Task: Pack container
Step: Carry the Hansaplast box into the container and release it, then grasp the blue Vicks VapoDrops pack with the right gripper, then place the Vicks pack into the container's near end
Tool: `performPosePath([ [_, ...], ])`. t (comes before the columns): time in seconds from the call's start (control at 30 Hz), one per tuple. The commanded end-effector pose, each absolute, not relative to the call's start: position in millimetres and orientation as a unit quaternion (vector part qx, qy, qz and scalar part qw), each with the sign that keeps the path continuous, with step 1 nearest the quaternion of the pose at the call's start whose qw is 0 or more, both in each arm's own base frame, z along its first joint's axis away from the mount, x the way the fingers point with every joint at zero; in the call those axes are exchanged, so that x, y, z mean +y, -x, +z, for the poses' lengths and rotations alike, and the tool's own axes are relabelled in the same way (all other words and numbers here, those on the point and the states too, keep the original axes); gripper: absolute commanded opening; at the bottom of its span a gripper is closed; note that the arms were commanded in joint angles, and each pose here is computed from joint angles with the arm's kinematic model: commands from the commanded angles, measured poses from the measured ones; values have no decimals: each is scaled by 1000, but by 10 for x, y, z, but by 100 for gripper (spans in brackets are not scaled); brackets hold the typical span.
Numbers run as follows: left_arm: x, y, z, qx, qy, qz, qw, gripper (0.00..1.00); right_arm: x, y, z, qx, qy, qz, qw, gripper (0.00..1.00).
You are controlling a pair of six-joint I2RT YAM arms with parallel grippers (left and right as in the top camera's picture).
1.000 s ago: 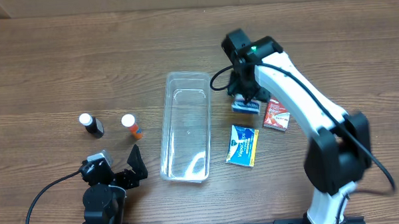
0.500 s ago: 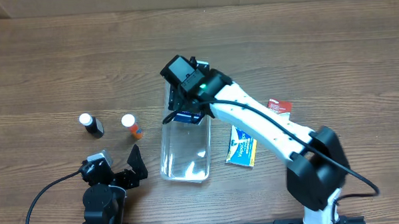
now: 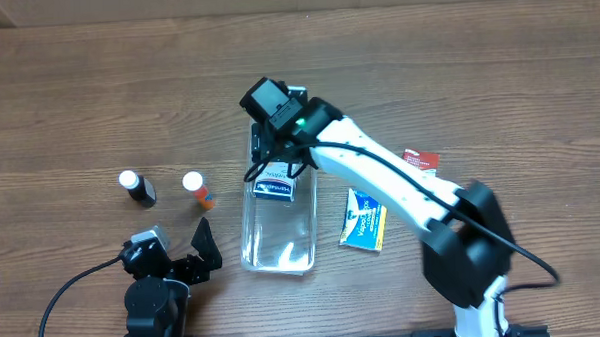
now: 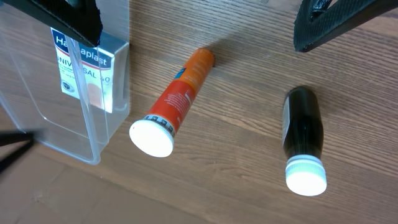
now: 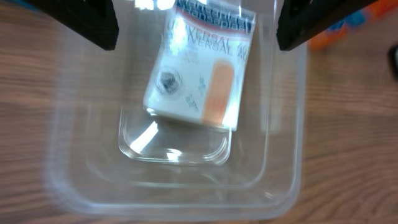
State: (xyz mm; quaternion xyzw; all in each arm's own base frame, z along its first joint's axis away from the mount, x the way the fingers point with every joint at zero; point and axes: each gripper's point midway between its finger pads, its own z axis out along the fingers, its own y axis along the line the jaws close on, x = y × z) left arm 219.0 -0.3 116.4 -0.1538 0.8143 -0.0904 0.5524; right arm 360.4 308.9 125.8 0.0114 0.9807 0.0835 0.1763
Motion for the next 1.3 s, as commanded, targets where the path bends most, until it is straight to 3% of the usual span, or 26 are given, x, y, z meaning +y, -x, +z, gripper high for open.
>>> performPosePath([
  [0.0, 1, -2189, 1167, 814, 147, -86, 555, 100, 2524, -3441, 2530, 958, -47, 98, 266, 91],
  [0.07, 1, -2189, 1167, 814, 147, -86, 555, 100, 1991, -3216, 2627, 965, -79, 38, 248, 100],
  [0.2, 2, -2189, 1169, 814, 147, -86, 555, 100, 1620, -2847, 2388, 985, -90, -8, 148, 100],
  [0.33, 1, -2189, 1167, 814, 147, -86, 555, 100, 1599, -2560, 1667, 993, -105, -30, 54, 100],
  [0.43, 1, -2189, 1167, 814, 147, -86, 555, 100, 1759, -2379, 1132, 994, -104, 12, -3, 100],
  [0.73, 2, -2189, 1167, 814, 147, -86, 555, 100, 1743, -2190, 557, 996, -82, 33, -35, 100],
  [1.0, 2, -2189, 1167, 814, 147, -86, 555, 100, 1516, -2316, 167, 986, -136, 52, -79, 100],
  [1.07, 2, -2189, 1167, 814, 147, -86, 555, 100, 1541, -2370, 135, 988, -127, 59, -72, 93],
  [1.23, 2, -2189, 1167, 814, 147, -86, 555, 100, 1583, -2364, 130, 989, -121, 57, -67, 92],
  [1.27, 2, -2189, 1167, 814, 147, -86, 555, 100, 1579, -2364, 129, 989, -122, 56, -67, 83],
])
